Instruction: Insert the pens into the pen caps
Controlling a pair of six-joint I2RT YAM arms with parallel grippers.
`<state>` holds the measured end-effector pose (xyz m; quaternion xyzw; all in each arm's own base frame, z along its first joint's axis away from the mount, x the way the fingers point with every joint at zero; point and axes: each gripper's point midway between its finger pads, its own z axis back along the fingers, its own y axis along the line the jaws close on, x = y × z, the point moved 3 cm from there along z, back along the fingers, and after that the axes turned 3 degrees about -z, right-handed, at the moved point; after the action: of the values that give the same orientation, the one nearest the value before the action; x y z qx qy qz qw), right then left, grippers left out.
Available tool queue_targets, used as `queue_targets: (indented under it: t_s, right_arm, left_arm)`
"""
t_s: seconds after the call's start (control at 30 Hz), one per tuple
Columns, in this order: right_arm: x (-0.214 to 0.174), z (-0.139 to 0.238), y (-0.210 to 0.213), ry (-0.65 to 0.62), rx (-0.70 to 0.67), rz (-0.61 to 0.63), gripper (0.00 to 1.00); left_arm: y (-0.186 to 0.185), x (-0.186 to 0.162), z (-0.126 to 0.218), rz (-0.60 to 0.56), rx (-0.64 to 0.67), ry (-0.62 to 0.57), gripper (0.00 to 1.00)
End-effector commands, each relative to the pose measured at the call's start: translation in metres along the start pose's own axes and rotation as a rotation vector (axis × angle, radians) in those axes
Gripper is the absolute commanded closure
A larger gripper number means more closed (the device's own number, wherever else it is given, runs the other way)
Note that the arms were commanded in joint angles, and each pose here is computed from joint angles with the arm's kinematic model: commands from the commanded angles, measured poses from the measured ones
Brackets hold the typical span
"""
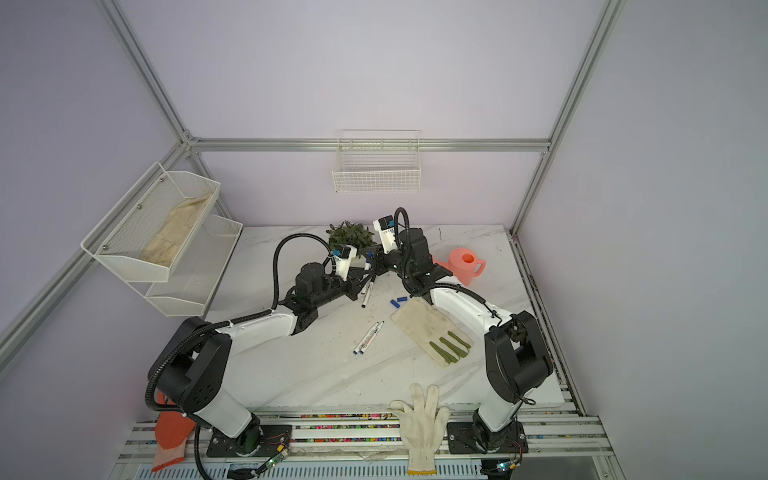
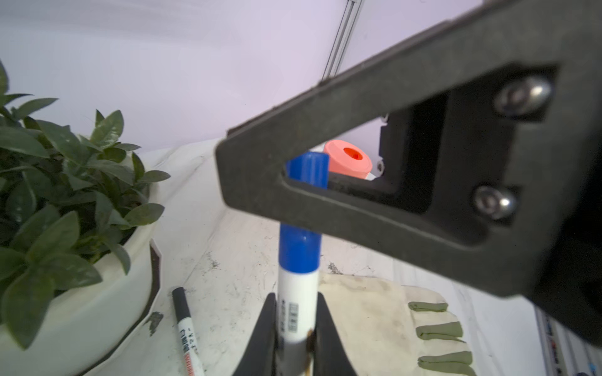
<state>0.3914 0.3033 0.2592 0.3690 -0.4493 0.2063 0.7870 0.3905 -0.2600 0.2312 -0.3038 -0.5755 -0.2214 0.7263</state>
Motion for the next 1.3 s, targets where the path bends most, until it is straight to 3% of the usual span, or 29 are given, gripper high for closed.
queue_targets:
  t_s: [0.0, 0.07, 0.23, 0.47, 0.63, 0.73, 0.93, 1.13, 1.27]
  right_arm:
    - [-0.234, 0.051, -0.039, 0.910, -0.229, -0.203, 1.00]
    - [-0.241, 0.051, -0.041, 0.937, -0.248, -0.182, 1.00]
    - [-0.252, 0.050, -0.038, 0.966, -0.237, -0.181, 1.00]
    - [-0.268, 0.049, -0.039, 1.024, -0.252, -0.157, 1.00]
    - [-0.279, 0.050, -0.042, 1.071, -0.270, -0.153, 1.00]
    - [-0.285, 0.050, -0.044, 1.087, -0.282, -0.152, 1.00]
    - [-0.280, 0.051, -0.041, 1.064, -0.268, -0.152, 1.00]
    - [-0.275, 0.051, -0.044, 1.040, -0.270, -0.176, 1.00]
    - [-0.247, 0.052, -0.057, 0.925, -0.260, -0.271, 1.00]
  left_arm:
    - [0.063, 0.247, 0.157, -0.064, 0.519, -1.063, 1.00]
    - [0.055, 0.252, 0.158, -0.121, 0.553, -1.087, 1.00]
    - [0.055, 0.261, 0.159, -0.114, 0.575, -1.143, 1.00]
    - [0.044, 0.289, 0.169, -0.127, 0.517, -1.256, 1.00]
    - [0.041, 0.305, 0.179, -0.075, 0.457, -1.337, 1.00]
    - [0.044, 0.312, 0.195, 0.011, 0.414, -1.408, 1.00]
    - [0.061, 0.311, 0.226, 0.142, 0.349, -1.488, 1.00]
    - [0.068, 0.306, 0.253, 0.121, 0.389, -1.500, 1.00]
    - [0.069, 0.292, 0.254, 0.109, 0.425, -1.463, 1.00]
